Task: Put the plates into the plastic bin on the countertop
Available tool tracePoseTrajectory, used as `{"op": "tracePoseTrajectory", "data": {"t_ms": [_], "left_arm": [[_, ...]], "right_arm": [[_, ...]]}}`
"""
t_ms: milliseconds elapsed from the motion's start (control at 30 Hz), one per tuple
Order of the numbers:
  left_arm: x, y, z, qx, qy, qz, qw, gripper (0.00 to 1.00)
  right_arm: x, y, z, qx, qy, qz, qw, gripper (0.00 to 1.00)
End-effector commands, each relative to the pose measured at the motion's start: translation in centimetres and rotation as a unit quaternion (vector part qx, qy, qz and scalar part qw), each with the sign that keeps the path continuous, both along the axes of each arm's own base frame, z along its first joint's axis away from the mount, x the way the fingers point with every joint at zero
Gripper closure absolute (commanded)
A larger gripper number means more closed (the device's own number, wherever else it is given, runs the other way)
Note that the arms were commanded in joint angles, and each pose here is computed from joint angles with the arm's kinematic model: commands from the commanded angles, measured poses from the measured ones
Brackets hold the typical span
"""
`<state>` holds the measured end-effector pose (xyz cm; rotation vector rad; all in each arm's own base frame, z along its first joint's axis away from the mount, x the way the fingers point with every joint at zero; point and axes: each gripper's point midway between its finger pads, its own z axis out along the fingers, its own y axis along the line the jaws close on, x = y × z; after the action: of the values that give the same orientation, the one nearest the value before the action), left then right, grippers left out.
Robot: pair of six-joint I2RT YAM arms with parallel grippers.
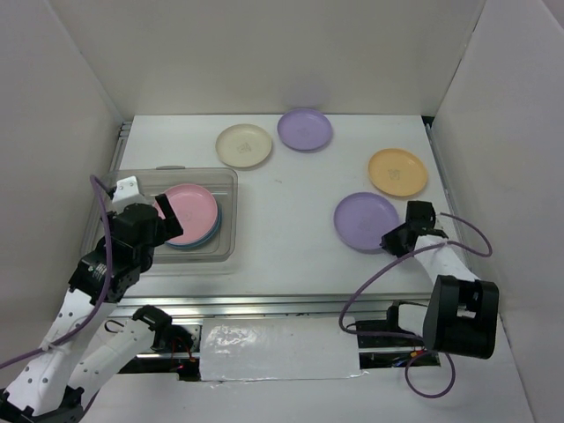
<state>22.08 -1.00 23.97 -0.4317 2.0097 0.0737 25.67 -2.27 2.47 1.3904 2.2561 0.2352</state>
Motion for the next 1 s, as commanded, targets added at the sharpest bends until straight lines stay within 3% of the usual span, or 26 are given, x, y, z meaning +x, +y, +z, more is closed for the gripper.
{"op": "tracePoseTrajectory", "data": {"t_ms": [0, 200, 333, 467, 700, 967], "left_arm": [[0.3, 0.2, 2.0, -0.008, -0.032, 0.003, 0.999, 0.01], [-0.2, 0.2, 2.9, -0.023, -0.058, -0.003, 0.998, 0.01], [-1.0, 0.1, 4.6, -0.041, -0.106, -0.021, 0.993, 0.01], [-1.5, 0.8, 5.0, -0.043, -0.119, -0.006, 0.992, 0.01], [-1.4, 1.1, 4.7, -0.038, -0.112, 0.005, 0.993, 0.01], [-1.2, 1.2, 4.3, -0.032, -0.104, 0.009, 0.994, 0.01]], "right_arm": [[-1.5, 2.3, -0.6, 0.001, 0.013, 0.032, 0.999, 1.00], [1.0, 7.7, 5.3, -0.004, -0.069, 0.097, 0.993, 1.00], [3.7, 12.3, 13.4, -0.009, -0.151, 0.148, 0.977, 1.00], [5.5, 18.9, 18.0, -0.012, -0.174, 0.234, 0.956, 1.00], [8.6, 34.3, 19.2, 0.011, -0.156, 0.406, 0.900, 1.00], [11.2, 44.4, 16.7, 0.059, -0.151, 0.473, 0.866, 1.00]]}}
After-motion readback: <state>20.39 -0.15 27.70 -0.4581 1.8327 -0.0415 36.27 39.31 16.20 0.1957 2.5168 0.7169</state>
